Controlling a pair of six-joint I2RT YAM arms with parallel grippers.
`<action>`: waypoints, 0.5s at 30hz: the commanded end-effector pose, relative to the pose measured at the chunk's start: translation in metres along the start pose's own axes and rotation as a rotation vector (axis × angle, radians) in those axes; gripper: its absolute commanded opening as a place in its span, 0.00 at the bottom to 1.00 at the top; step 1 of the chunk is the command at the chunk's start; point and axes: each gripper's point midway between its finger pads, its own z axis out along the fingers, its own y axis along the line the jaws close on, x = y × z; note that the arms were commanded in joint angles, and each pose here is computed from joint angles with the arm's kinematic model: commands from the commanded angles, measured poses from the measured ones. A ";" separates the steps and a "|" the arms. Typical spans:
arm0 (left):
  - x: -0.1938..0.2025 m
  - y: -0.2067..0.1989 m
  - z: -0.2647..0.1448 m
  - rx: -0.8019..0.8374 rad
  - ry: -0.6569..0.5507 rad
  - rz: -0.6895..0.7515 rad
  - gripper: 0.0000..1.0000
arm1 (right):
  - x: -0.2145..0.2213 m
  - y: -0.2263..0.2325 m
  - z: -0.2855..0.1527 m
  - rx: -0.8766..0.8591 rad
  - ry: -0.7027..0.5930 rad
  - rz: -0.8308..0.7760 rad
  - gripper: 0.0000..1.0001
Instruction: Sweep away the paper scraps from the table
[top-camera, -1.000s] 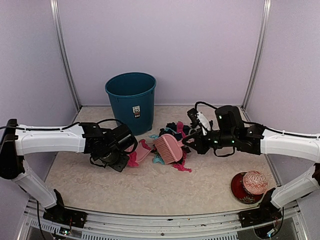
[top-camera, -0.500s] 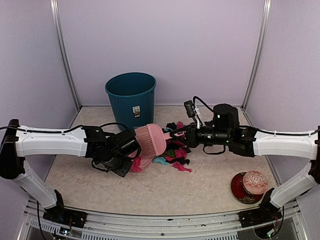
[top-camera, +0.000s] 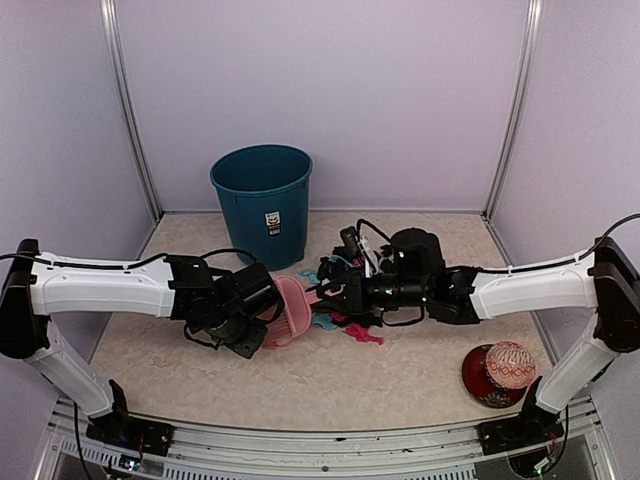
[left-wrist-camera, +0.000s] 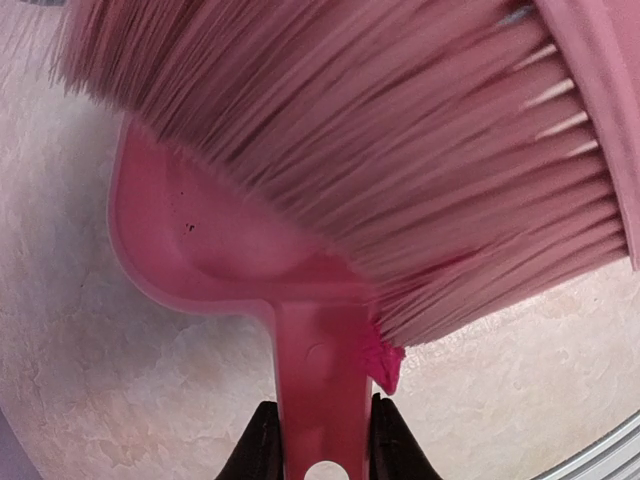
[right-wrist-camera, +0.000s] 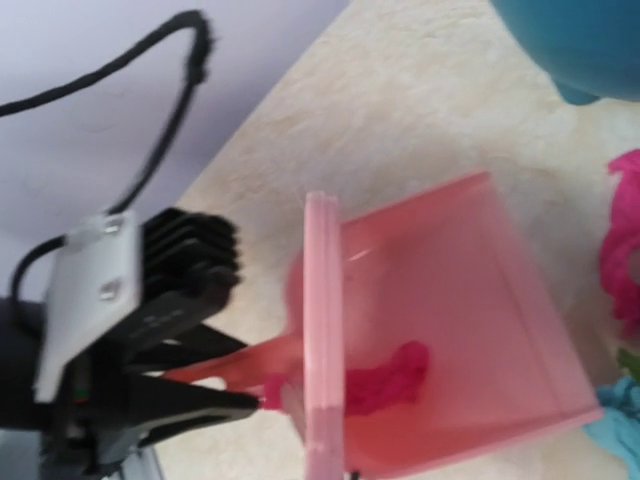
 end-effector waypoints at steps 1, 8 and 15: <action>0.001 -0.003 -0.006 0.029 -0.020 -0.017 0.00 | -0.015 -0.025 0.002 0.109 -0.058 -0.002 0.00; 0.006 -0.001 -0.007 0.029 -0.014 -0.026 0.00 | -0.026 -0.045 -0.014 0.190 -0.095 -0.003 0.00; 0.012 0.004 -0.006 0.013 -0.006 -0.028 0.00 | -0.036 -0.053 -0.039 0.281 -0.131 -0.037 0.00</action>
